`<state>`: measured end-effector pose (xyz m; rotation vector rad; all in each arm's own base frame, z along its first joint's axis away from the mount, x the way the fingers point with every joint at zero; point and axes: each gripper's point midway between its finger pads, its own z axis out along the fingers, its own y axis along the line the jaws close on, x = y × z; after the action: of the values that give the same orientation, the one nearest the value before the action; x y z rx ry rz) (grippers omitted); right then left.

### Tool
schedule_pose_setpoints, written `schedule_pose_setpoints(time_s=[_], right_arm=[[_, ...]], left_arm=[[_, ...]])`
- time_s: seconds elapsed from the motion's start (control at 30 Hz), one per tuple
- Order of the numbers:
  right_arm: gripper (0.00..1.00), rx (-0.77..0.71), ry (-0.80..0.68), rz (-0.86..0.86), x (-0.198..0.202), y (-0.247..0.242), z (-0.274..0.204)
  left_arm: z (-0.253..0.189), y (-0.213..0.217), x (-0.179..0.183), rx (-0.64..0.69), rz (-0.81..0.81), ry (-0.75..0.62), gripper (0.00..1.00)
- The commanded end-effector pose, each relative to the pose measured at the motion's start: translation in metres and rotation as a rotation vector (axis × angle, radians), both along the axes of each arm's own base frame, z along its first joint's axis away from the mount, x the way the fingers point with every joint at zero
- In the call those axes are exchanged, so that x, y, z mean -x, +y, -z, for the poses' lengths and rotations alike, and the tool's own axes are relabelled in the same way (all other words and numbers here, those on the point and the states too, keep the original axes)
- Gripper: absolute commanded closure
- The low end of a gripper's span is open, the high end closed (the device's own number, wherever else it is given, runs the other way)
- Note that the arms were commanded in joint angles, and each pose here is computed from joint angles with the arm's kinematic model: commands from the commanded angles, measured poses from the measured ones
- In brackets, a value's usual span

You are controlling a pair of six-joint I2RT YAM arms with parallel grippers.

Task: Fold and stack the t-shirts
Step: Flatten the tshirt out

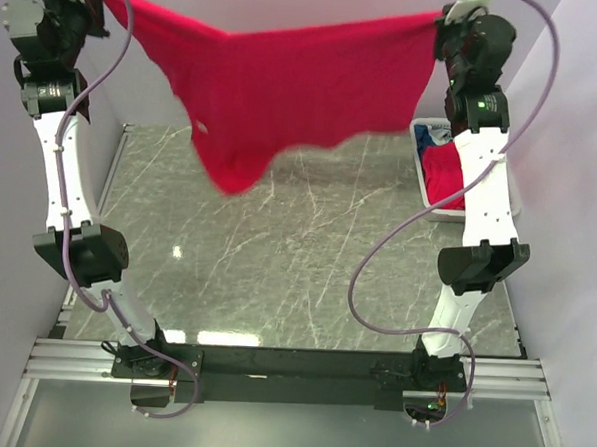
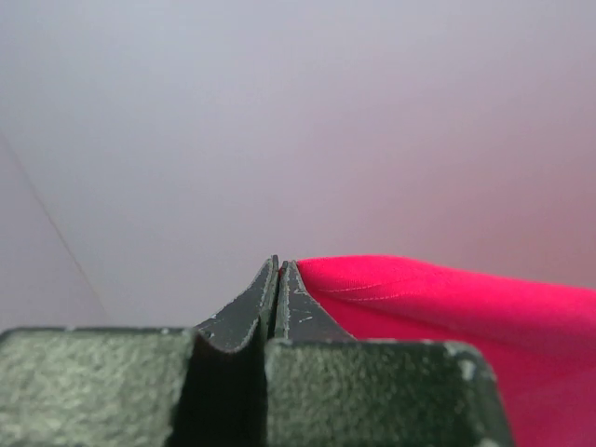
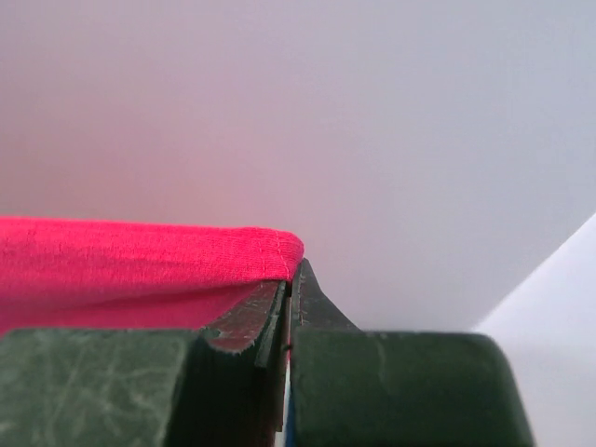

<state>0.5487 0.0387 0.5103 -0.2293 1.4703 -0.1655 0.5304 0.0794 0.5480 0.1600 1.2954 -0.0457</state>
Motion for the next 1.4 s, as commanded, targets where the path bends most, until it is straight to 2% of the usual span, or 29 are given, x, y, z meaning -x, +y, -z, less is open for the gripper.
schedule_pose_setpoints(time_s=[0.0, 0.13, 0.27, 0.3, 0.37, 0.4, 0.47, 0.5, 0.53, 0.57, 0.63, 0.67, 0.7, 0.73, 0.77, 0.8, 0.83, 0.9, 0.93, 1.0, 1.07, 1.1, 1.13, 1.2, 1.37], right_arm=[[1.00, -0.090, -0.473, 0.053, 0.058, -0.023, -0.143], [1.00, -0.057, -0.449, 0.016, 0.033, -0.014, -0.121], [1.00, -0.045, -0.361, -0.001, 0.005, -0.011, -0.076], [1.00, -0.046, -0.345, 0.001, 0.003, -0.013, -0.069], [1.00, -0.023, -0.257, -0.057, -0.010, -0.001, -0.032], [1.00, -0.016, -0.229, -0.073, -0.008, 0.002, -0.022], [1.00, 0.021, -0.127, -0.119, -0.015, 0.011, 0.025], [1.00, 0.037, -0.120, -0.131, -0.007, 0.012, 0.029], [1.00, 0.062, -0.048, -0.136, -0.008, 0.012, 0.064], [1.00, 0.076, -0.022, -0.145, -0.005, 0.013, 0.077], [1.00, 0.116, 0.044, -0.167, 0.012, 0.014, 0.108], [1.00, 0.133, 0.048, -0.185, 0.024, 0.016, 0.109], [1.00, 0.149, 0.126, -0.216, 0.032, 0.018, 0.142], [1.00, 0.192, 0.147, -0.242, 0.038, 0.021, 0.153], [1.00, 0.216, 0.181, -0.259, 0.049, 0.022, 0.164], [1.00, 0.230, 0.270, -0.301, 0.059, 0.027, 0.198], [1.00, 0.270, 0.305, -0.315, 0.065, 0.028, 0.211], [1.00, 0.299, 0.411, -0.344, 0.079, 0.029, 0.246], [1.00, 0.318, 0.439, -0.346, 0.083, 0.027, 0.255], [1.00, 0.324, 0.526, -0.360, 0.095, 0.026, 0.275], [1.00, 0.347, 0.557, -0.383, 0.108, 0.024, 0.278], [1.00, 0.379, 0.613, -0.408, 0.122, 0.022, 0.291], [1.00, 0.398, 0.628, -0.425, 0.132, 0.022, 0.295], [1.00, 0.434, 0.682, -0.467, 0.164, 0.020, 0.310], [1.00, 0.579, 0.745, -0.566, 0.229, 0.013, 0.338]], left_arm=[[-0.129, -0.002, 0.074, -0.032, -0.086, -0.434, 0.99], [-0.134, 0.016, 0.085, -0.038, -0.146, -0.490, 0.99], [-0.093, 0.010, 0.069, -0.084, -0.073, -0.361, 1.00], [-0.054, 0.009, 0.052, -0.097, -0.046, -0.274, 1.00], [-0.034, 0.009, 0.060, -0.168, -0.071, -0.247, 1.00], [0.010, 0.014, 0.049, -0.166, -0.071, -0.158, 1.00], [0.035, 0.014, 0.061, -0.227, -0.072, -0.112, 1.00], [0.078, 0.019, 0.059, -0.211, -0.066, -0.031, 1.00], [0.088, 0.017, 0.072, -0.224, -0.033, -0.004, 1.00], [0.102, 0.018, 0.077, -0.241, -0.028, 0.027, 1.00], [0.140, 0.016, 0.097, -0.240, 0.019, 0.099, 1.00], [0.178, 0.014, 0.104, -0.247, 0.057, 0.191, 1.00], [0.188, 0.008, 0.114, -0.280, 0.077, 0.219, 1.00], [0.207, 0.002, 0.120, -0.364, 0.121, 0.251, 1.00], [0.237, -0.003, 0.131, -0.362, 0.154, 0.341, 1.00], [0.265, -0.006, 0.142, -0.373, 0.175, 0.401, 1.00], [0.281, -0.007, 0.147, -0.432, 0.190, 0.424, 1.00], [0.323, -0.008, 0.164, -0.445, 0.211, 0.537, 1.00], [0.332, -0.006, 0.168, -0.480, 0.212, 0.558, 1.00], [0.347, -0.008, 0.184, -0.469, 0.249, 0.639, 1.00], [0.341, -0.005, 0.195, -0.494, 0.281, 0.662, 1.00], [0.354, -0.017, 0.219, -0.445, 0.357, 0.749, 1.00], [0.354, -0.016, 0.228, -0.519, 0.394, 0.753, 1.00], [0.356, -0.019, 0.250, -0.562, 0.437, 0.810, 1.00], [0.396, -0.033, 0.326, -0.696, 0.592, 0.987, 1.00]])
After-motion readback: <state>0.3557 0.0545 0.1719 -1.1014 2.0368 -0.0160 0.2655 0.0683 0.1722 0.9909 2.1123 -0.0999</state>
